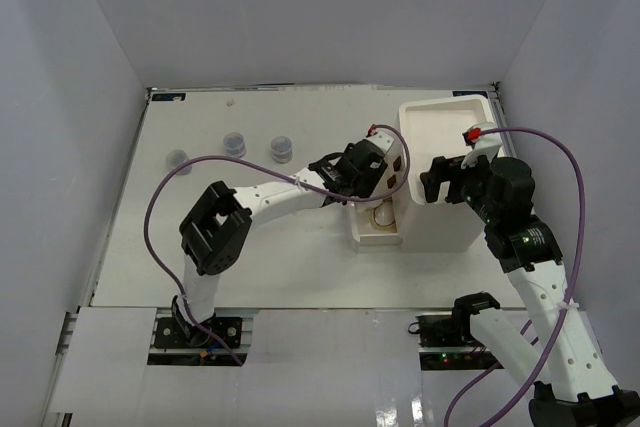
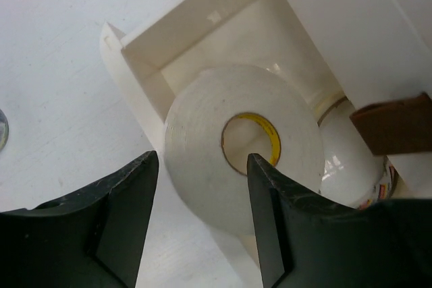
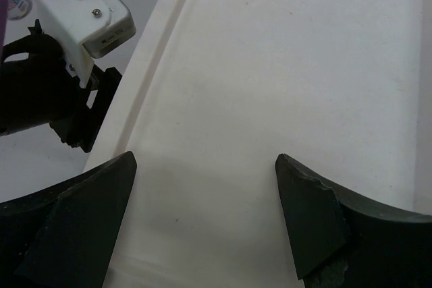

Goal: Sort the stationery into containers
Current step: Place the stationery in the drawer, then move the stationery to the drawer, then close the drawer in the storage box.

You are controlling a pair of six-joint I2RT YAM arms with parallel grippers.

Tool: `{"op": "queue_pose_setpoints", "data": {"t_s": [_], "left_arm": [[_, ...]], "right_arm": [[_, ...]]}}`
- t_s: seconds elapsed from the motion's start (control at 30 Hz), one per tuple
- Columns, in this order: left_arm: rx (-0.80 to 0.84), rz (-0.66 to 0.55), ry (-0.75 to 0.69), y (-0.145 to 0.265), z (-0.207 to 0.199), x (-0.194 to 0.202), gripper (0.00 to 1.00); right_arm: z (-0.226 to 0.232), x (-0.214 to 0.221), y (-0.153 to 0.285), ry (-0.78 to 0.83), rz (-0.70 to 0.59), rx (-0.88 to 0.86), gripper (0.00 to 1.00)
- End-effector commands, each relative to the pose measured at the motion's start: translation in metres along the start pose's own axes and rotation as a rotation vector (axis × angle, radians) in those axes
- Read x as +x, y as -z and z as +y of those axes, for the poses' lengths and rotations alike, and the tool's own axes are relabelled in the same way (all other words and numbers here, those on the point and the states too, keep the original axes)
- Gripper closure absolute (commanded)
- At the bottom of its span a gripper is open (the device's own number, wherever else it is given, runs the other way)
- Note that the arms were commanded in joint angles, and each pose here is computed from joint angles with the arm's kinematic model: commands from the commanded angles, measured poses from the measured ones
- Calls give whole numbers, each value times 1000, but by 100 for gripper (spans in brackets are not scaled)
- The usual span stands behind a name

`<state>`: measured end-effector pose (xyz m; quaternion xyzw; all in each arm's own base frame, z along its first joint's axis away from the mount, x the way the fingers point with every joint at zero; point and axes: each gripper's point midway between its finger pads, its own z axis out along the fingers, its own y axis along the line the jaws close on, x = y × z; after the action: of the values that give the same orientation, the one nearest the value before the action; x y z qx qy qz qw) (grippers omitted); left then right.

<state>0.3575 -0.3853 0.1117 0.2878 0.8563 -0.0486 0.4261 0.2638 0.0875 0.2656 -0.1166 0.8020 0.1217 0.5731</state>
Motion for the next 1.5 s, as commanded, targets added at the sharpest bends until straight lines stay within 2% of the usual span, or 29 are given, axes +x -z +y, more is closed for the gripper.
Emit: {"op": "queue_pose_setpoints", "data": {"t_s": [0.0, 0.17, 0.47, 0.77, 1.0, 1.2, 1.47], "left_arm": [[61, -127, 97, 39, 5, -42, 34], [130, -94, 145, 39, -5, -25, 34], [124, -59, 192, 39, -2, -9, 37], [245, -46, 205, 27, -30, -8, 39], [260, -61, 190, 14, -35, -10, 39], [210, -93, 254, 25, -6, -18, 38], [241, -187, 352, 73, 45, -21, 33]], "right_arm": [[3, 19, 1, -26, 61, -14, 10], [4, 17, 2, -27, 56, -16, 10], [5, 20, 3, -36, 63, -20, 10], [5, 20, 3, -37, 66, -18, 10], [5, 22, 2, -40, 72, -19, 10], [5, 21, 2, -38, 73, -19, 10], [3, 20, -4, -32, 90, -13, 10]]}}
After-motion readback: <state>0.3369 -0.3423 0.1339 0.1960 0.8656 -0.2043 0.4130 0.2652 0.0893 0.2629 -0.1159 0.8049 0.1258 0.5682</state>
